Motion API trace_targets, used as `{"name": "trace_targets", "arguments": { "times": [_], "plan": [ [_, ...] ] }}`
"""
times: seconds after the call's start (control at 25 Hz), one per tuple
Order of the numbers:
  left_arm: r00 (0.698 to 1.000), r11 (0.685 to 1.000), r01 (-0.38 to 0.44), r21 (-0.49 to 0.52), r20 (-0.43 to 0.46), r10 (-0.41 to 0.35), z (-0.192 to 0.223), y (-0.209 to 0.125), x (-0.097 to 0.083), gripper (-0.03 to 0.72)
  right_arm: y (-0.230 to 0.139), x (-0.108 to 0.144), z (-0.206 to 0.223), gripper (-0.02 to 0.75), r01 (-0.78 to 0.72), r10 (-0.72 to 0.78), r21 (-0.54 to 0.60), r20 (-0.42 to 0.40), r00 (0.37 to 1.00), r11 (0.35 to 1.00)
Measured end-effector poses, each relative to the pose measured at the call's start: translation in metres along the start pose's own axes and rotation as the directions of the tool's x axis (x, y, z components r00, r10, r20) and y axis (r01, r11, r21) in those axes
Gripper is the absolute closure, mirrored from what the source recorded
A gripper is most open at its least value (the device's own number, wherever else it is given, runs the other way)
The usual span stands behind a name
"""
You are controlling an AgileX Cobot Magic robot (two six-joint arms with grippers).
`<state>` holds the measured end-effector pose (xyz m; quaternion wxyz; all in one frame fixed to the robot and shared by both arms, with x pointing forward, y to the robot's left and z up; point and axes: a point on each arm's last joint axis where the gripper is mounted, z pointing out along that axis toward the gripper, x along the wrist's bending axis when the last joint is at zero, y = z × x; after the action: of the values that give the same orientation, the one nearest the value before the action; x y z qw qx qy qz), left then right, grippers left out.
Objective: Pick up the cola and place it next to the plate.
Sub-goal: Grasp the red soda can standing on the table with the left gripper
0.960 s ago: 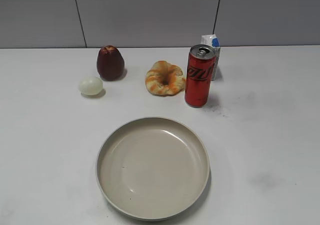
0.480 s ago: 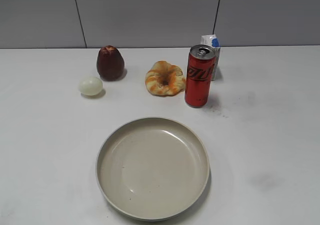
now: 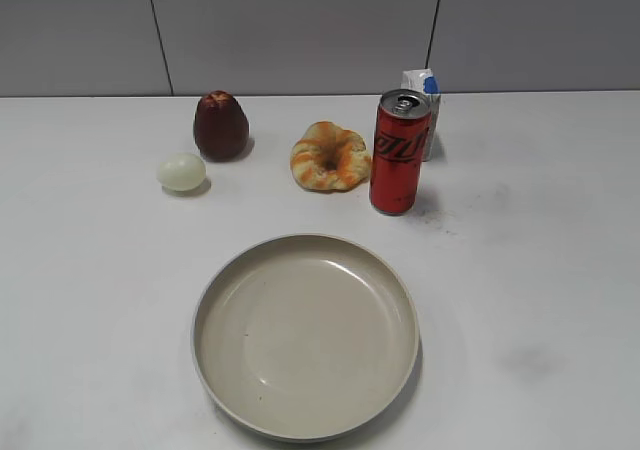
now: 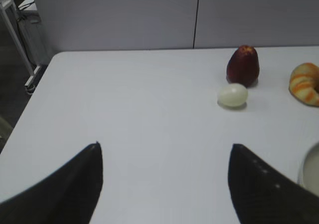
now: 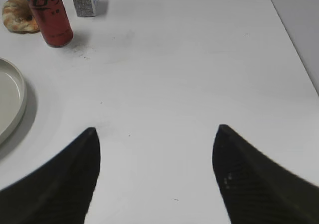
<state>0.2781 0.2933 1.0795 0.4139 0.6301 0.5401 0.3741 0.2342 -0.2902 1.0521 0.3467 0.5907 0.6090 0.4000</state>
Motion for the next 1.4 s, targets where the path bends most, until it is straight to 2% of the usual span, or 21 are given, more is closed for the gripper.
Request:
{"name": "trace_targets", "arguments": {
  "times": [0.08,0.2,0.28,0.44,0.52,0.72,0.96,1.04,1.2,1.4],
  "plan": [
    [1.0,1.0,0.015,-0.024,-0.002,-0.015,0.019,0.014,0.002,0.096,0.0,0.0,0.0,0.203,0.0,0.0,0.0,0.0,1.0,1.0],
    [0.998,0.998,0.059,-0.009,0.019,-0.059,0.057,0.033,0.003,0.096,0.0,0.0,0.0,0.203,0.0,0.0,0.0,0.0,1.0,1.0],
    [0.997,0.997,0.059,0.053,0.037,-0.061,0.084,0.045,0.003,0.096,0.0,0.0,0.0,0.203,0.0,0.0,0.0,0.0,1.0,1.0],
    [0.992,0.981,-0.018,0.194,0.127,-0.007,0.146,0.076,-0.013,0.097,0.0,0.0,0.0,0.203,0.0,0.0,0.0,0.0,1.0,1.0],
    [0.982,0.974,-0.065,0.215,0.189,0.024,0.17,0.097,-0.03,0.096,0.0,0.0,0.0,0.203,0.0,0.0,0.0,0.0,1.0,1.0],
    [0.926,0.946,-0.198,0.257,0.366,0.094,0.232,0.148,-0.096,0.054,0.0,0.0,0.0,0.203,0.0,0.0,0.0,0.0,1.0,1.0],
    [0.832,0.835,-0.395,0.384,0.535,0.148,0.295,0.164,-0.18,0.024,0.0,0.0,0.0,0.203,0.0,0.0,0.0,0.0,1.0,1.0],
    [0.807,0.818,-0.424,0.39,0.573,0.145,0.309,0.168,-0.202,0.024,0.0,0.0,0.0,0.203,0.0,0.0,0.0,0.0,1.0,1.0],
    [0.762,0.836,-0.399,0.378,0.644,0.072,0.328,0.165,-0.241,0.024,0.0,0.0,0.0,0.203,0.0,0.0,0.0,0.0,1.0,1.0],
    [0.731,0.869,-0.387,0.308,0.677,0.086,0.339,0.158,-0.273,0.024,0.0,0.0,0.0,0.203,0.0,0.0,0.0,0.0,1.0,1.0]
  ]
}}
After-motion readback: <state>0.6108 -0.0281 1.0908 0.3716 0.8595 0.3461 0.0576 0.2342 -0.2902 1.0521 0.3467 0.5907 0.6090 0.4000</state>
